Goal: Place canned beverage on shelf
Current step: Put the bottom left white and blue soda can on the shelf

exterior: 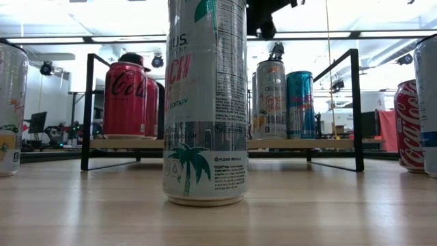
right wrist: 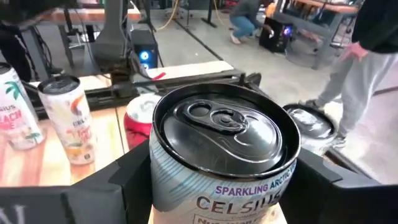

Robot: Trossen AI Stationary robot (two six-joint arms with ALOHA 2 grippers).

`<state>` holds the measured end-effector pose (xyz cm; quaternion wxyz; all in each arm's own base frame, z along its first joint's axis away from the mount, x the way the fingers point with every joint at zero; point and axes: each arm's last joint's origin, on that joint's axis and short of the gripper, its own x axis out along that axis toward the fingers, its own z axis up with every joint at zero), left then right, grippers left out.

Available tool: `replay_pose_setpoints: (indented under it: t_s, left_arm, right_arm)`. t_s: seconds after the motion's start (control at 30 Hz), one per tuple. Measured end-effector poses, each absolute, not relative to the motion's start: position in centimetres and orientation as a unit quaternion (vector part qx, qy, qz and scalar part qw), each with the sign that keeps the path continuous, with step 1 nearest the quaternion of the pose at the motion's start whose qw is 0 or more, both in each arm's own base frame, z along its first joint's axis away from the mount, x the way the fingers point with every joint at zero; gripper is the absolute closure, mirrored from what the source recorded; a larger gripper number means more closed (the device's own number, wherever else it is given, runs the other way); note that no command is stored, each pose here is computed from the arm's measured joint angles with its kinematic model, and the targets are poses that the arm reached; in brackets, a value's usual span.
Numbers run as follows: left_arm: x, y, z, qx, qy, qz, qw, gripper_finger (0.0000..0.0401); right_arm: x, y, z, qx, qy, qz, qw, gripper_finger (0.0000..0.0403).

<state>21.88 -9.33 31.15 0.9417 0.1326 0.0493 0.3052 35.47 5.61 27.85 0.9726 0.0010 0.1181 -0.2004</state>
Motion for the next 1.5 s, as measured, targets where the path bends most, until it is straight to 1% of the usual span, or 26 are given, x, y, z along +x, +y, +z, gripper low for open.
replay_pose_setpoints:
  t_s: [0.2, 0.33, 0.8, 1.1, 1.5]
  left_arm:
    - [21.9, -9.4, 31.3, 0.142, 0.051, 0.304, 0.941, 0.0127]
    - [21.9, -9.4, 31.2, 0.143, 0.053, 0.303, 0.941, 0.0127]
    - [21.9, -9.4, 31.2, 0.145, 0.054, 0.303, 0.94, 0.0127]
    - [21.9, -9.4, 31.1, 0.149, 0.057, 0.303, 0.94, 0.0127]
    - [21.9, -9.4, 31.0, 0.153, 0.06, 0.302, 0.939, 0.0127]
  right_arm:
    - [36.8, 5.7, 25.3, 0.014, 0.147, -0.219, 0.964, 0.0159]
    - [37.0, 5.7, 24.4, 0.025, 0.152, -0.242, 0.958, 0.0159]
    - [37.2, 5.6, 23.7, 0.025, 0.156, -0.259, 0.953, 0.0159]
    - [37.3, 5.6, 23.5, 0.044, 0.156, -0.258, 0.952, 0.0159]
    - [38.3, 5.8, 21.7, 0.054, 0.158, -0.27, 0.948, 0.0159]
